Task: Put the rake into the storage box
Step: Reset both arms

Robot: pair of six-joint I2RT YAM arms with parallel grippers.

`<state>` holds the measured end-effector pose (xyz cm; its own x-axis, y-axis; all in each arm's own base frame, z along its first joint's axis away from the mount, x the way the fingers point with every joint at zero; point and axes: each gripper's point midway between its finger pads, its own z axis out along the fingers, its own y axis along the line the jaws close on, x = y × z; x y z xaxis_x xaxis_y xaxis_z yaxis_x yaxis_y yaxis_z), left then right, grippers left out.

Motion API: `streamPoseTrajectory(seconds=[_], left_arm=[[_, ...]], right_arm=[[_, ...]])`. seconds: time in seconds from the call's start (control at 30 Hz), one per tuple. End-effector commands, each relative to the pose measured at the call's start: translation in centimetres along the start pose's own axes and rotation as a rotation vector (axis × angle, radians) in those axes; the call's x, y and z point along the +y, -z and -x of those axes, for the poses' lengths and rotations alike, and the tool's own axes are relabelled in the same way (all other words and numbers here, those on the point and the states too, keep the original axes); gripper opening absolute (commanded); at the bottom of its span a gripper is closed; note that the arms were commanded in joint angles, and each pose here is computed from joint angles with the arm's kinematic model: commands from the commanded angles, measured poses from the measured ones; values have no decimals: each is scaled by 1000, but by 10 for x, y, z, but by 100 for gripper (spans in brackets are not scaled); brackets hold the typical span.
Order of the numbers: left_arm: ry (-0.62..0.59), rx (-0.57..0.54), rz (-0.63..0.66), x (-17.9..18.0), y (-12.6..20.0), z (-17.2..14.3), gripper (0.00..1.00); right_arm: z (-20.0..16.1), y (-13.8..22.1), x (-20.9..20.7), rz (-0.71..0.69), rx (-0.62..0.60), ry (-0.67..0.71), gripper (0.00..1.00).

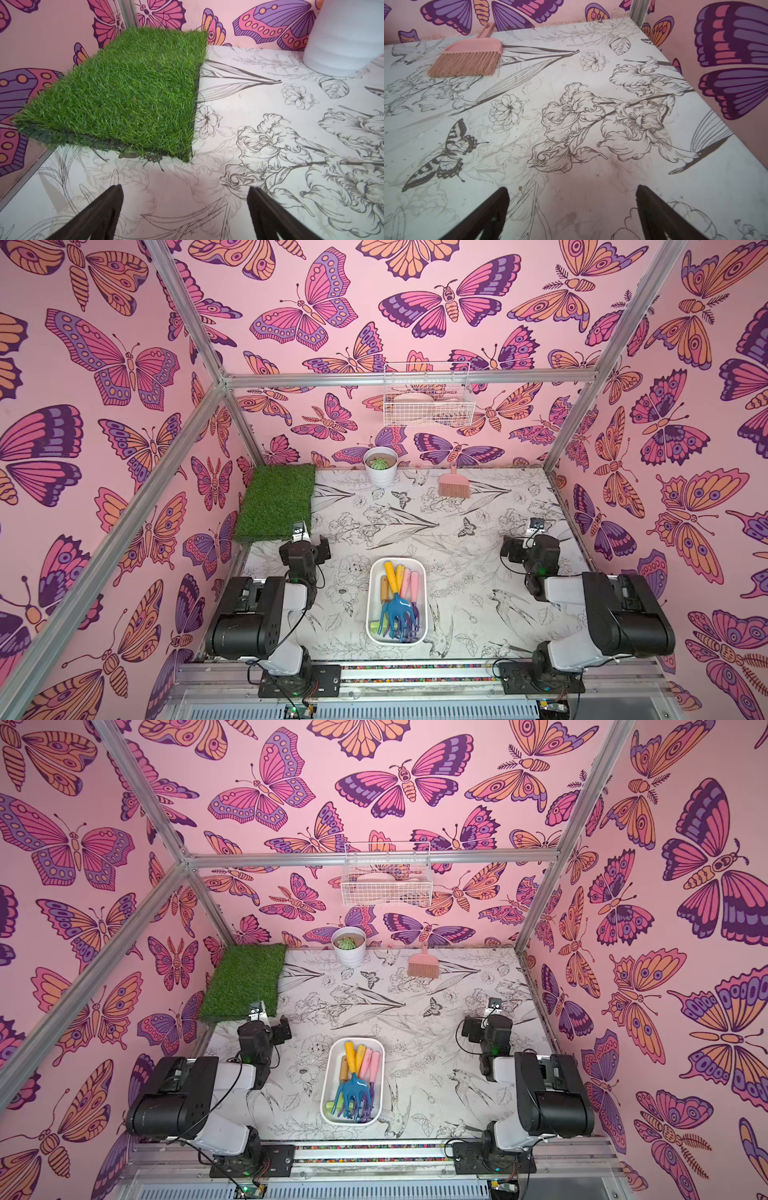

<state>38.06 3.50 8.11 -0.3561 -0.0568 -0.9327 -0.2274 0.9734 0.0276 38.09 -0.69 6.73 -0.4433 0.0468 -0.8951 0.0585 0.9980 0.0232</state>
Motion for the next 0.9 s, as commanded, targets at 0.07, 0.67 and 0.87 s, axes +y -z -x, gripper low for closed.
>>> streamPoseTrajectory(seconds=[0.07,0.67,0.87], left_arm=[[5,-36,-11,-2,-3,12,100],[0,-33,-17,-3,-3,11,99],[-1,-32,-18,-3,-3,11,100]], right_arm=[[28,-1,0,3,-62,-8,99],[28,-4,-1,-9,-64,-5,99],[30,0,-1,-10,-81,-1,99]])
